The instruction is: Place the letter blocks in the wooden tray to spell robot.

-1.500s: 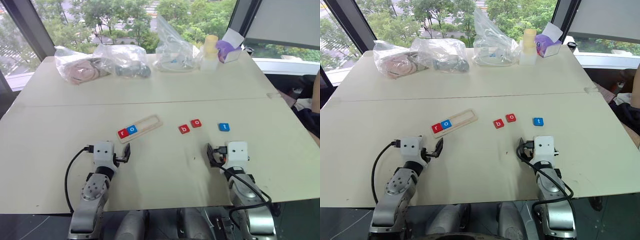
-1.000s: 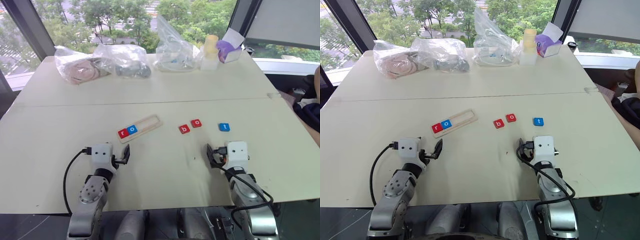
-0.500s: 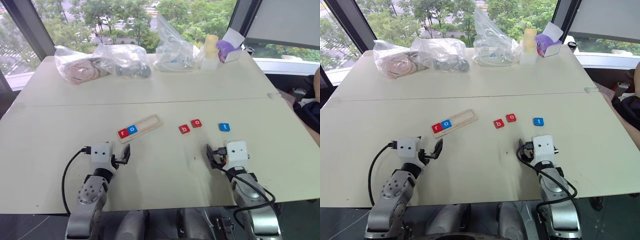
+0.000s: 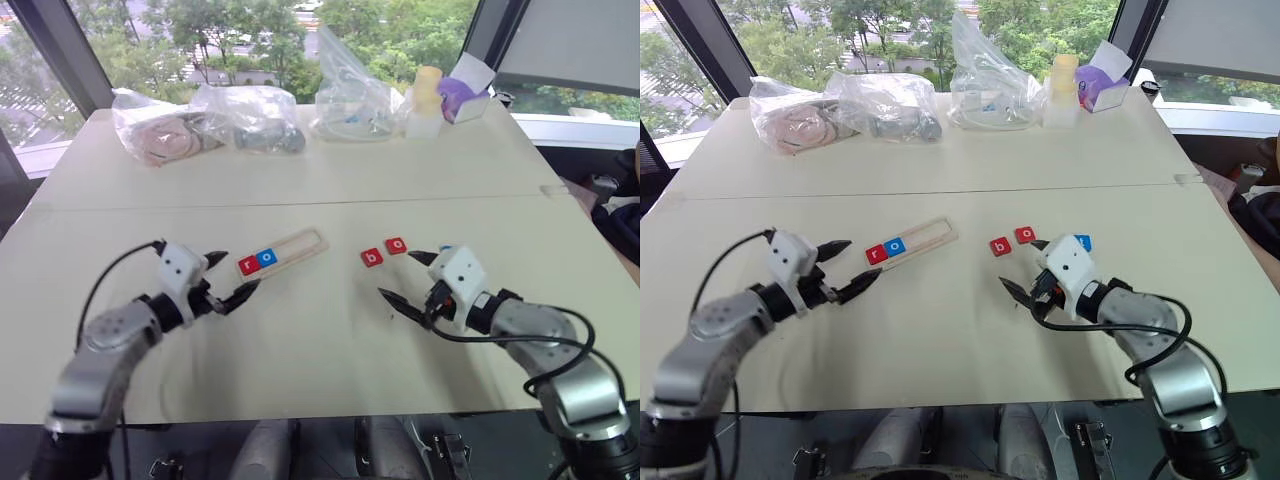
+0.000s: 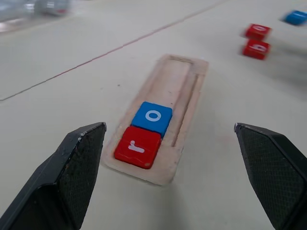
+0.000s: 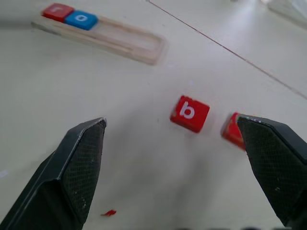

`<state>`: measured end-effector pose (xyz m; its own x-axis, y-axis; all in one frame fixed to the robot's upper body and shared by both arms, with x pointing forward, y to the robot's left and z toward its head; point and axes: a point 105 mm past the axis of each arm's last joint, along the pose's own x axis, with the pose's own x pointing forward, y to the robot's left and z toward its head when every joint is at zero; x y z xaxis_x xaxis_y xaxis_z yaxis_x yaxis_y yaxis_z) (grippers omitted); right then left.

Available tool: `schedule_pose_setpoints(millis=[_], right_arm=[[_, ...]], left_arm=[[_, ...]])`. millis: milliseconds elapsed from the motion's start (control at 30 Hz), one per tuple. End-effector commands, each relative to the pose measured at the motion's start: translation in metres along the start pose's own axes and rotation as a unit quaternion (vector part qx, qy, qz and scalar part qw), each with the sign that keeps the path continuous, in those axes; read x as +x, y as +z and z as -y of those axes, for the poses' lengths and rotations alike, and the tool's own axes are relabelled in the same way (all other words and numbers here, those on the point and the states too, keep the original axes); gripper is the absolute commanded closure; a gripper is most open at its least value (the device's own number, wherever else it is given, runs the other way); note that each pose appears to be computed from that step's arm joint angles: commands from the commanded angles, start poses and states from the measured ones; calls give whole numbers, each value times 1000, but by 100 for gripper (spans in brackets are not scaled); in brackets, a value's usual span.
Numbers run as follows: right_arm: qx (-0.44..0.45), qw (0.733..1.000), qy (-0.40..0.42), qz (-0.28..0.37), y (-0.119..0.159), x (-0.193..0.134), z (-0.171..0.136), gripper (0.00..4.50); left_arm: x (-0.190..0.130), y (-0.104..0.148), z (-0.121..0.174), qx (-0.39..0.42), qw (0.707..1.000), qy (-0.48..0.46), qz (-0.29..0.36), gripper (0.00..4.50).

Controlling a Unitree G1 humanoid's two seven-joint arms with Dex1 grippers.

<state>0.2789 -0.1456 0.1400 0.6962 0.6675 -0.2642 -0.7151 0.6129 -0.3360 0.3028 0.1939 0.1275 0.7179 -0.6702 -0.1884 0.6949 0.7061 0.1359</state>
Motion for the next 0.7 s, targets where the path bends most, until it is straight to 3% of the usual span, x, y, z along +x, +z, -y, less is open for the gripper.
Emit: schedule_pose_setpoints(millis=[33,267,700], right_arm=[[-21,999,5,24,16,0,6,3],[-32,999,-20,34,25,1,17,3],[-31,998,-42,32,23,1,15,3]], left_arm=[[5,-2,-14,19,999,-49,-10,0],[29,-14,-30,39,987,-147,-51,0],[48,-30,-41,64,982,-157,-82,0]])
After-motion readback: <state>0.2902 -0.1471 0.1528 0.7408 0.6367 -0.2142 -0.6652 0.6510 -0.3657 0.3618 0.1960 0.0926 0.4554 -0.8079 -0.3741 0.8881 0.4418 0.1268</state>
